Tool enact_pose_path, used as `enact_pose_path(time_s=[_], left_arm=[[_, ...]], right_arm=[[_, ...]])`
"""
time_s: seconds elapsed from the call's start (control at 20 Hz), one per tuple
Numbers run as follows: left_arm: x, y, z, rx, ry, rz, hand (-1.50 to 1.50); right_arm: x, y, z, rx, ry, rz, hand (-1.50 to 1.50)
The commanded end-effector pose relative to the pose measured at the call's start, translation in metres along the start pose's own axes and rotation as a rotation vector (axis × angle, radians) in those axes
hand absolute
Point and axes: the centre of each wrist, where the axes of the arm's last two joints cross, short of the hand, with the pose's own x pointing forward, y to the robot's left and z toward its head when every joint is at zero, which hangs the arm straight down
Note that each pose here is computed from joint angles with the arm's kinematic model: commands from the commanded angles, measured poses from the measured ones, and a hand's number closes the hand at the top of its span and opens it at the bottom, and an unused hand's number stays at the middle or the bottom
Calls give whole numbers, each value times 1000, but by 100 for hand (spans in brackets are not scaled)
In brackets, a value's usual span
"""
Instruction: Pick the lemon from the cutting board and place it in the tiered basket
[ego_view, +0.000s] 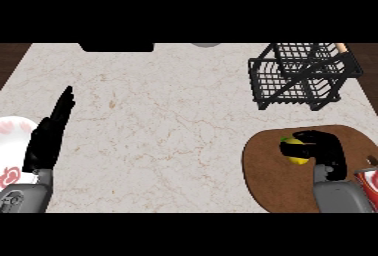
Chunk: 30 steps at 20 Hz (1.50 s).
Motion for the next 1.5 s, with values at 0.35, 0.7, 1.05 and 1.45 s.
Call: enact_pose_path(time_s=[0.35, 0.7, 1.05, 1.45], left_arm=[[2, 3, -6, 17, 11, 0, 0], [21, -20, -11, -90, -66, -6, 0], [12, -9, -11, -11, -10, 3, 0], [7, 16, -18, 20, 10, 6, 0]], right_arm=[[16, -20, 26, -59, 69, -186, 150], [60, 86, 128, 135, -755, 418, 150], [107, 90, 215, 3, -1043, 194, 150], [148, 42, 246, -232, -1119, 96, 150]])
